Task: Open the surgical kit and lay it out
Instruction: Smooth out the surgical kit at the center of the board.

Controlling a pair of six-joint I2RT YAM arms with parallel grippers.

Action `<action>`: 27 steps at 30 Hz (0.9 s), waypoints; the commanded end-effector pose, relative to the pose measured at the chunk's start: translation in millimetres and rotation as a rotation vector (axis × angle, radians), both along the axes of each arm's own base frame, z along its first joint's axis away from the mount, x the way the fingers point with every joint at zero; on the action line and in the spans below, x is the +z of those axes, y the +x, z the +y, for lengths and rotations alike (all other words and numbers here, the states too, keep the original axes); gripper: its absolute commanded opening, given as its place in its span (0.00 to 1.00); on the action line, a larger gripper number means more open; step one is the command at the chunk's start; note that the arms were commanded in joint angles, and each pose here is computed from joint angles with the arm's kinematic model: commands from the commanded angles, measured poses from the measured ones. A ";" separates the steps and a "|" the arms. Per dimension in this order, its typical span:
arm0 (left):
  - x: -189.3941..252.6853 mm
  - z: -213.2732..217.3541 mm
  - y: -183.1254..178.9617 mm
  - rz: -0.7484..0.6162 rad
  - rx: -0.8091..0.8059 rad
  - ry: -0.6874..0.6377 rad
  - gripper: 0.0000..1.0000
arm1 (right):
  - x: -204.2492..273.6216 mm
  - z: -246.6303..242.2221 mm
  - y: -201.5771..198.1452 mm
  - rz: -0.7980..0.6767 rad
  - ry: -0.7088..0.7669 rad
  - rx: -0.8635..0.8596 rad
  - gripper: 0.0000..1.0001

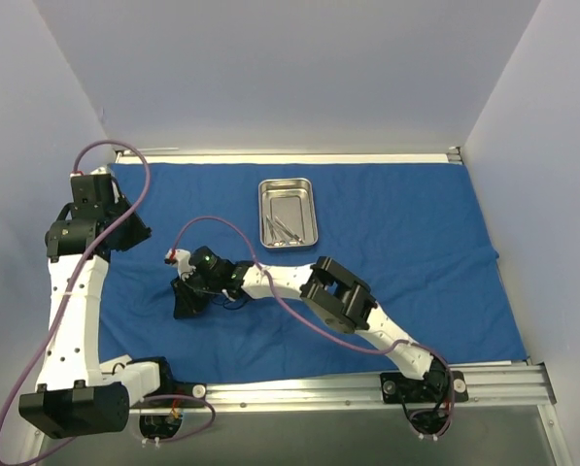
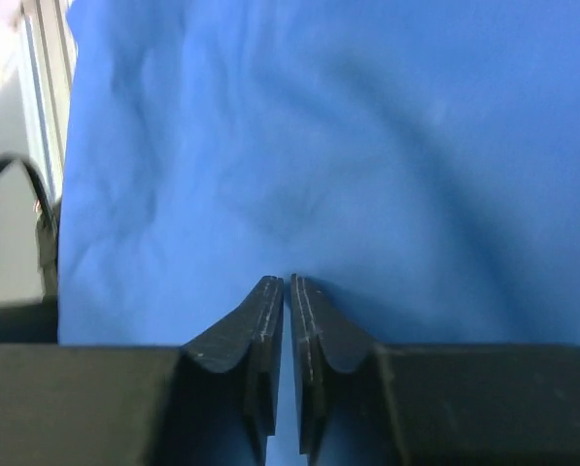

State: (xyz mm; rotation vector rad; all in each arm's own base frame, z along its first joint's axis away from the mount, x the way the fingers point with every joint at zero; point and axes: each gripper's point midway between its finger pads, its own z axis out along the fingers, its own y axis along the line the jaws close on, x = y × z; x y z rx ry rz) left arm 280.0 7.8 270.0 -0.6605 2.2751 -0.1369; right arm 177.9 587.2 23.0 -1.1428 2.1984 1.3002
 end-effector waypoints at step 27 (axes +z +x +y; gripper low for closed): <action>-122.3 35.7 -10.3 0.211 0.121 -0.227 0.02 | -33.7 -62.9 124.9 -0.288 -0.112 -0.155 0.00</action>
